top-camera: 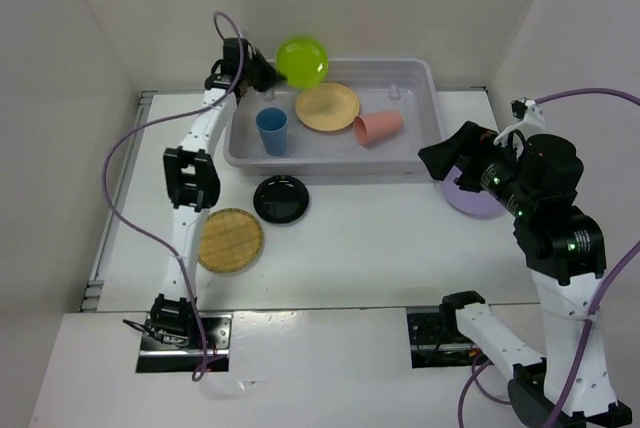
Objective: Place the mixed dishes into the plastic bin
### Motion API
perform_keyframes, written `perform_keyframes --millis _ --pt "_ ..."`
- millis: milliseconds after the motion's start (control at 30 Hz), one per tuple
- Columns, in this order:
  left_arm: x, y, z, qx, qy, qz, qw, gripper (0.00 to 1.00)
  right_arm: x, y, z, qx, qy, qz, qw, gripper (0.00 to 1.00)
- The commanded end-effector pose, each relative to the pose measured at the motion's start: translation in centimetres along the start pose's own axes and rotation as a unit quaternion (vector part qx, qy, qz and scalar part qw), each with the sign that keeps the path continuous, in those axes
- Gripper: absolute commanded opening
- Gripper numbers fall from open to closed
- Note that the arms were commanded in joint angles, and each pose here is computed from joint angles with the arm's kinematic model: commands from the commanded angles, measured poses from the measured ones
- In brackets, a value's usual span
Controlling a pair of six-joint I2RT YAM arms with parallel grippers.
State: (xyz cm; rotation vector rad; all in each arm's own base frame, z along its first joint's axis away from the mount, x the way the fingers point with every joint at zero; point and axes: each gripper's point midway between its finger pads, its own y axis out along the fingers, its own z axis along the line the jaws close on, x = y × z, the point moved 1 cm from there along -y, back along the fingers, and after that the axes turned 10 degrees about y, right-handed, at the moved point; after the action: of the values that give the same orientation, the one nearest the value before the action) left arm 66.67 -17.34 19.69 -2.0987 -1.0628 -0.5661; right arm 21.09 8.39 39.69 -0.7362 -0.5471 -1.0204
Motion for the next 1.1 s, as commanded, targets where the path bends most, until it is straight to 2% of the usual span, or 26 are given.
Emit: perform_keyframes --millis 0,33,100,133,167,233,367,533,633,767,933,967,1067 --pt "-2.0 -0.2 -3.3 -0.07 -0.012 0.05 0.996 0.0 0.6 1.7 0.2 0.014 -0.012 -0.008 1.0 0.96" --pt "-1.9 -0.1 -3.6 -0.08 -0.009 0.047 0.996 0.0 0.3 2.0 0.0 0.011 -0.011 -0.003 1.0 0.96" --pt "-3.4 0.6 -2.0 -0.047 -0.007 0.057 0.997 0.0 0.5 2.3 0.0 0.011 -0.011 -0.003 1.0 0.96" --pt "-2.8 0.4 -2.5 -0.056 -0.001 0.045 0.997 0.0 0.4 2.3 0.0 0.011 -0.011 -0.003 1.0 0.96" --pt "-4.3 1.3 -1.4 -0.05 -0.008 0.066 0.997 0.0 0.2 2.5 -0.2 0.008 -0.01 0.0 1.0 0.96" --pt "-5.1 1.7 -1.8 -0.059 -0.011 0.071 0.996 0.02 0.1 2.7 -0.3 0.008 -0.01 0.0 1.0 0.96" --pt "-6.6 2.6 -0.4 -0.051 -0.017 0.088 0.995 0.11 -0.1 2.9 -0.4 0.011 -0.01 0.004 1.0 0.96" --pt "-7.6 3.1 0.3 -0.05 -0.021 0.099 0.994 0.31 -0.1 2.9 -0.4 0.011 -0.01 0.004 1.0 0.96" --pt "-7.4 3.1 0.2 -0.053 -0.019 0.095 0.994 0.33 -0.2 3.1 -0.8 0.004 -0.009 0.004 1.0 0.96" --pt "-7.3 3.1 -0.1 -0.059 -0.022 0.095 0.993 0.41 0.1 2.7 -1.6 -0.018 -0.001 -0.017 1.0 0.96" --pt "-4.1 0.9 -1.6 -0.068 -0.006 0.07 0.995 0.48 -0.3 2.5 -3.2 -0.04 0.031 -0.033 0.998 0.96" --pt "-3.0 0.3 -1.5 -0.064 0.0 0.061 0.996 0.5 -0.9 2.9 -4.1 -0.052 0.041 -0.026 0.997 0.96" --pt "1.3 -3.5 -4.6 -0.073 0.03 0.016 0.997 0.52 -3.1 4.8 -6.5 -0.08 0.087 -0.01 0.993 0.96"
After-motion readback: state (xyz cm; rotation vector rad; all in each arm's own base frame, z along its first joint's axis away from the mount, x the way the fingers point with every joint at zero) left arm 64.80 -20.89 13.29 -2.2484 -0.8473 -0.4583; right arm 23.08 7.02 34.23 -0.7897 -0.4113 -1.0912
